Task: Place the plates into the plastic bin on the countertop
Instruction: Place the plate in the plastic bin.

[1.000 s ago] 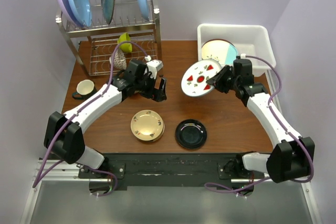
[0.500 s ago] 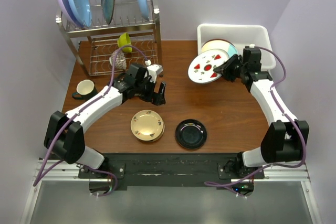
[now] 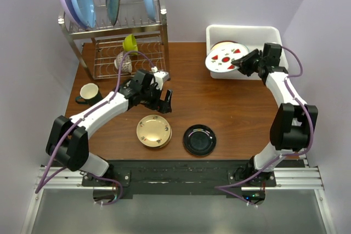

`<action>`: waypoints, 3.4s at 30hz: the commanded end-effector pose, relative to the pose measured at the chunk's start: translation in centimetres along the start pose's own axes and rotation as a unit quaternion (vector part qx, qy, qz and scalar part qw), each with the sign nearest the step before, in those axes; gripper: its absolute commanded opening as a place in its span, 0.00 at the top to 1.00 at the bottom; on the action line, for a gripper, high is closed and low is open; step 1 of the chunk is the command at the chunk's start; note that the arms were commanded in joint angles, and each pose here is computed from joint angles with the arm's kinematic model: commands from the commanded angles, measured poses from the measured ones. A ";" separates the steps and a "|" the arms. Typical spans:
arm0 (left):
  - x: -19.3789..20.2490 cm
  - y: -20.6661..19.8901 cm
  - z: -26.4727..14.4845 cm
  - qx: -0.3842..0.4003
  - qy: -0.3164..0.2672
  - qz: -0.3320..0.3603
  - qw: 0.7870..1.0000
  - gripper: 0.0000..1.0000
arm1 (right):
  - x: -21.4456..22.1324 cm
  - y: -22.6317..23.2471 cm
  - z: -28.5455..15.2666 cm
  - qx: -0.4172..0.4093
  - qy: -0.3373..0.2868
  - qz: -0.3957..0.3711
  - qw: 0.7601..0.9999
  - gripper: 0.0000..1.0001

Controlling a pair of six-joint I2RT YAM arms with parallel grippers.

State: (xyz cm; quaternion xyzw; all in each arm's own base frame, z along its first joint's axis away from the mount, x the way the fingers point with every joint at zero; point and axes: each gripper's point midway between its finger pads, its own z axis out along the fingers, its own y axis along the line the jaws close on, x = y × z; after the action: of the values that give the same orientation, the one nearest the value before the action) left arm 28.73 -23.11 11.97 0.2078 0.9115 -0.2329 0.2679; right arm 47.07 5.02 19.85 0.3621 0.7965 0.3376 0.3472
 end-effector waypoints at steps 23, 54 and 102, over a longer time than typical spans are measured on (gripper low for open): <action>0.5 -0.3 -0.8 0.009 -0.011 0.008 1.000 0.00 | -8.5 5.8 1.9 -0.114 -0.078 0.022 0.990 1.00; 1.1 0.0 -0.3 0.007 0.004 0.009 1.000 0.00 | -11.6 2.8 8.1 -0.043 -0.087 0.050 0.994 1.00; 1.0 -0.1 -0.7 0.004 0.003 0.011 1.000 0.00 | -6.7 -3.4 8.4 0.112 -0.013 -0.004 0.994 0.18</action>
State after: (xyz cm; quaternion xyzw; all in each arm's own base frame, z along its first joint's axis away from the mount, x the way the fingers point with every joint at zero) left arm 27.25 -22.18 10.70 0.2096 0.9189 -0.2245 0.2475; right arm 58.02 0.76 12.07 0.4089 0.8168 0.2587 0.3141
